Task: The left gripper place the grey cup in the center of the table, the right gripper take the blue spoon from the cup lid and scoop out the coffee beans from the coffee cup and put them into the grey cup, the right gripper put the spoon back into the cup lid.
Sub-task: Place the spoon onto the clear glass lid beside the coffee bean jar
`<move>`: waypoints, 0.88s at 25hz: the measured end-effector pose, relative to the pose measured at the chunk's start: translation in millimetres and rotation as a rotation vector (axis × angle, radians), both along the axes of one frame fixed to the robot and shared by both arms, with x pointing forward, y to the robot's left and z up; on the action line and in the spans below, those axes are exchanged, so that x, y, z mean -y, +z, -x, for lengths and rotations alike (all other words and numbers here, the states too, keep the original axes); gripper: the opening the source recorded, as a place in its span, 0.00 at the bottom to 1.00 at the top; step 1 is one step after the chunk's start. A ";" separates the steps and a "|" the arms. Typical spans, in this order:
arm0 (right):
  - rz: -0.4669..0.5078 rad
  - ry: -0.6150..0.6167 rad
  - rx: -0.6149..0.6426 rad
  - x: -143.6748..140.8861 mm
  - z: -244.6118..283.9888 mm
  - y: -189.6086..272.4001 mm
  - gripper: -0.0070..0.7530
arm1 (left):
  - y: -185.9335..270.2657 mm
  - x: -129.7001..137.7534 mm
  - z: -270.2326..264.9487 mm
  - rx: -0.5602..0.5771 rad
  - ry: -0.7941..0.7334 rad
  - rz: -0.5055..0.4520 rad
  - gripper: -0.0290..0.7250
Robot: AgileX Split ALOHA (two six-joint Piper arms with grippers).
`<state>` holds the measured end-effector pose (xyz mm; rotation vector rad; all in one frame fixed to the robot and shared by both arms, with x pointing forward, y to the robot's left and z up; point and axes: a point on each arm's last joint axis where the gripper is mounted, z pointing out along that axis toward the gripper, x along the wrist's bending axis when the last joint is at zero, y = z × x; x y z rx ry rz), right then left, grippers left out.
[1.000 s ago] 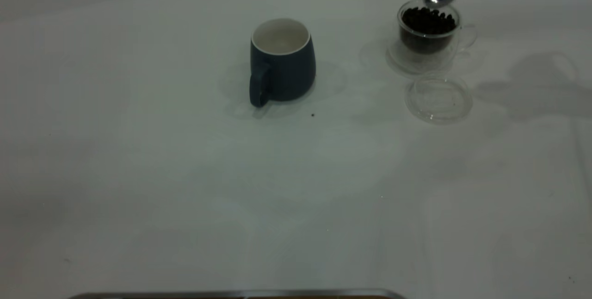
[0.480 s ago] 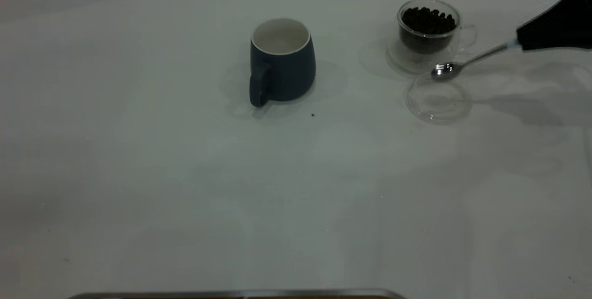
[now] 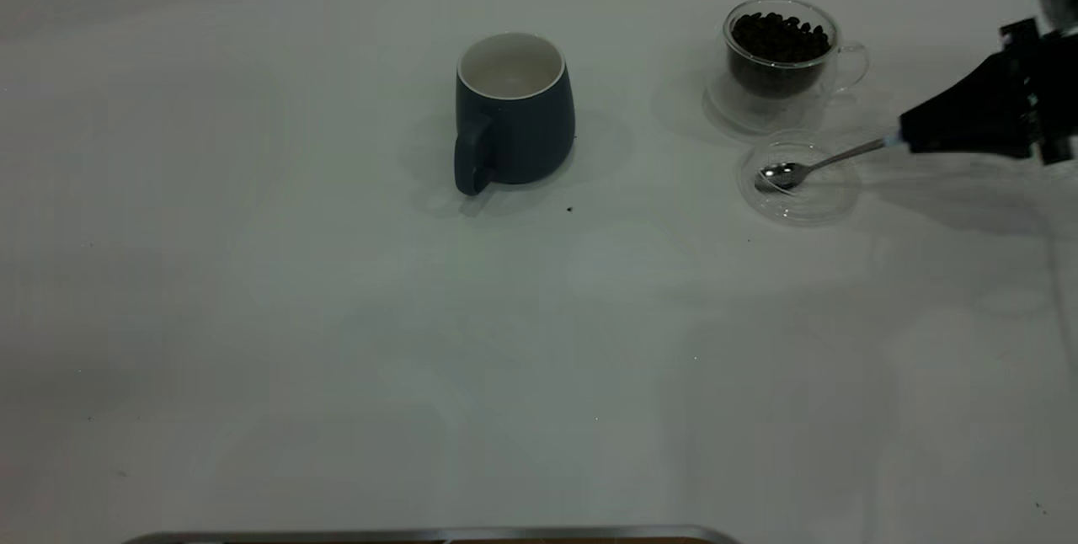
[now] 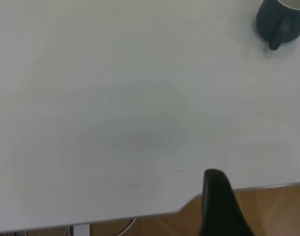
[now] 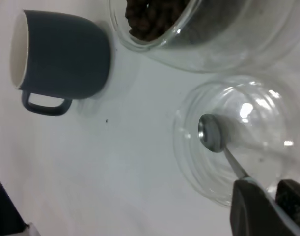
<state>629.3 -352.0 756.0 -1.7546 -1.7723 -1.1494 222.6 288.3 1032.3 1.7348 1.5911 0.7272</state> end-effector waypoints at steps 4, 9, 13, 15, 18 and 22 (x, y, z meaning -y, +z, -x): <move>-0.019 -0.017 0.008 -8.2 -3.4 -1.9 0.14 | 0.0 0.0 0.0 0.000 0.000 0.000 0.67; -0.023 -0.016 0.000 -11.8 -2.5 -7.2 0.16 | 0.0 0.0 0.0 0.000 0.000 0.000 0.67; 0.014 -0.008 -0.001 -13.7 -3.2 -9.7 0.29 | 0.0 0.0 0.0 0.000 0.000 0.000 0.67; 0.026 -0.005 -0.001 -14.2 -3.3 -10.6 0.41 | 0.0 0.0 0.0 0.000 0.000 0.000 0.67; 0.041 -0.006 -0.003 -15.1 -3.8 -11.6 0.58 | 0.0 0.0 0.0 0.000 0.000 0.000 0.67; 0.069 -0.011 -0.014 -17.3 -4.6 -13.7 0.78 | 0.0 0.0 0.0 0.000 0.000 0.000 0.67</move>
